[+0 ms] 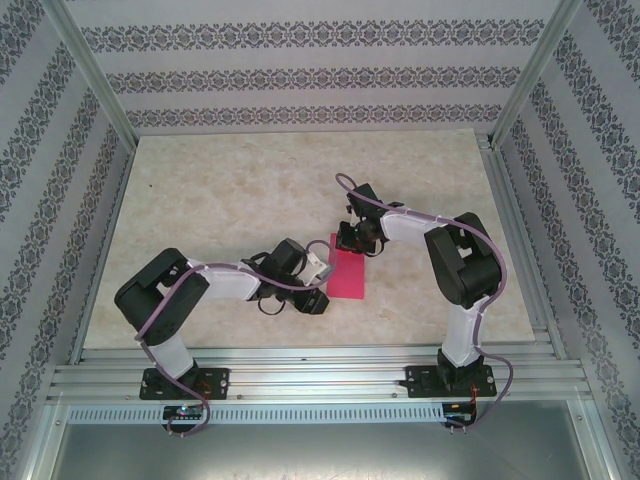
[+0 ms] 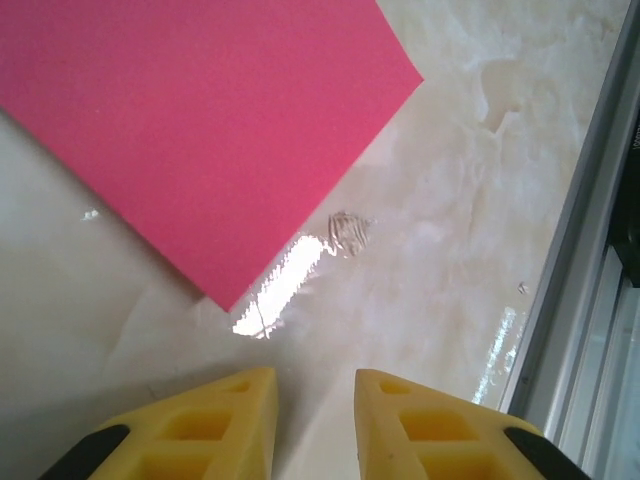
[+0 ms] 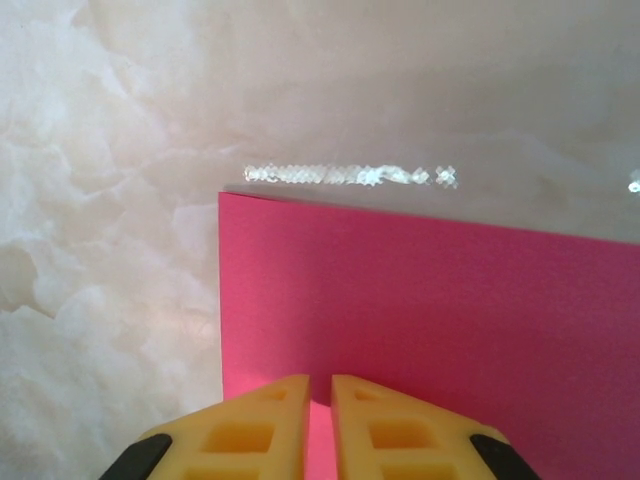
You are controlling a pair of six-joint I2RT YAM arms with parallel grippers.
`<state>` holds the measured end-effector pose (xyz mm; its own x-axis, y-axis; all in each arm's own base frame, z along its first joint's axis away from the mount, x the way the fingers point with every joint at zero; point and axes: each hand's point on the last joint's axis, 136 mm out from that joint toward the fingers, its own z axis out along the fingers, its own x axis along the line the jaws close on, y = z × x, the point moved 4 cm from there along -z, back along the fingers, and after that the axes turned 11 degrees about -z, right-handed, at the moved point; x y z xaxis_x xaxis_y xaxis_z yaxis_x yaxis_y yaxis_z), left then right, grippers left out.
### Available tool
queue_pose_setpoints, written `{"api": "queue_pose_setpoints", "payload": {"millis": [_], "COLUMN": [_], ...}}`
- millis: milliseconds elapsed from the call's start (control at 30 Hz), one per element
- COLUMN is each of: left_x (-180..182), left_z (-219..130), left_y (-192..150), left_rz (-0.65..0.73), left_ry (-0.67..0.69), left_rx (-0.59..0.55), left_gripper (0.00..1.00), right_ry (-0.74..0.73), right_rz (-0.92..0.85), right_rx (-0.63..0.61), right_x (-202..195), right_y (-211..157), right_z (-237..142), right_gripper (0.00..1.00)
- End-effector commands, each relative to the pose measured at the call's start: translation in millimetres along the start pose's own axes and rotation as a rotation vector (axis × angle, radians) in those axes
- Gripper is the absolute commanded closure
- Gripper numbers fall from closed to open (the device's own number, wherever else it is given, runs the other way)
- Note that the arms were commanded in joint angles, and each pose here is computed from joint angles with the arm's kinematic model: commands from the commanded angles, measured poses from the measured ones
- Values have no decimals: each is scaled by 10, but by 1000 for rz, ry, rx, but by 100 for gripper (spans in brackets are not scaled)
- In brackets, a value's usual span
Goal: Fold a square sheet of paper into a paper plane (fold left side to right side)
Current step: First fold the square sheet of paper in half at the center of the table, then fold the triangle a second time at the center of the table.
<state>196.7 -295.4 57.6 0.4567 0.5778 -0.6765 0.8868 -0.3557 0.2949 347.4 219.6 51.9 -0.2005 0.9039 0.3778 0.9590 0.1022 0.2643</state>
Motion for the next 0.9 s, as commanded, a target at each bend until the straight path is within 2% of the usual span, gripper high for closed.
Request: {"api": "queue_pose_setpoints", "payload": {"millis": [0, 133, 233, 467, 700, 867], "left_x": [-236, -394, -414, -352, -301, -283], "left_z": [-209, -435, -514, -644, -668, -656], "left_y": [180, 490, 631, 835, 851, 819], "left_rz": [18, 49, 79, 118, 123, 121], "left_ry": [-35, -34, -3, 72, 103, 104], "left_rx": [-65, -180, -260, -455, -493, -485], "left_gripper": [70, 66, 60, 49, 47, 47], "right_ry": [14, 15, 2, 71, 150, 179], "right_rz": [-55, -82, -62, 28, 82, 116], "right_rx": [-45, -140, -181, -194, -168, -140], "right_x": [163, 256, 160, -111, -199, -232], "right_y": [128, 263, 199, -232, -473, -567], "right_z": [-279, -706, -901, -882, -661, -519], "right_gripper": [82, 69, 62, 52, 50, 55]}}
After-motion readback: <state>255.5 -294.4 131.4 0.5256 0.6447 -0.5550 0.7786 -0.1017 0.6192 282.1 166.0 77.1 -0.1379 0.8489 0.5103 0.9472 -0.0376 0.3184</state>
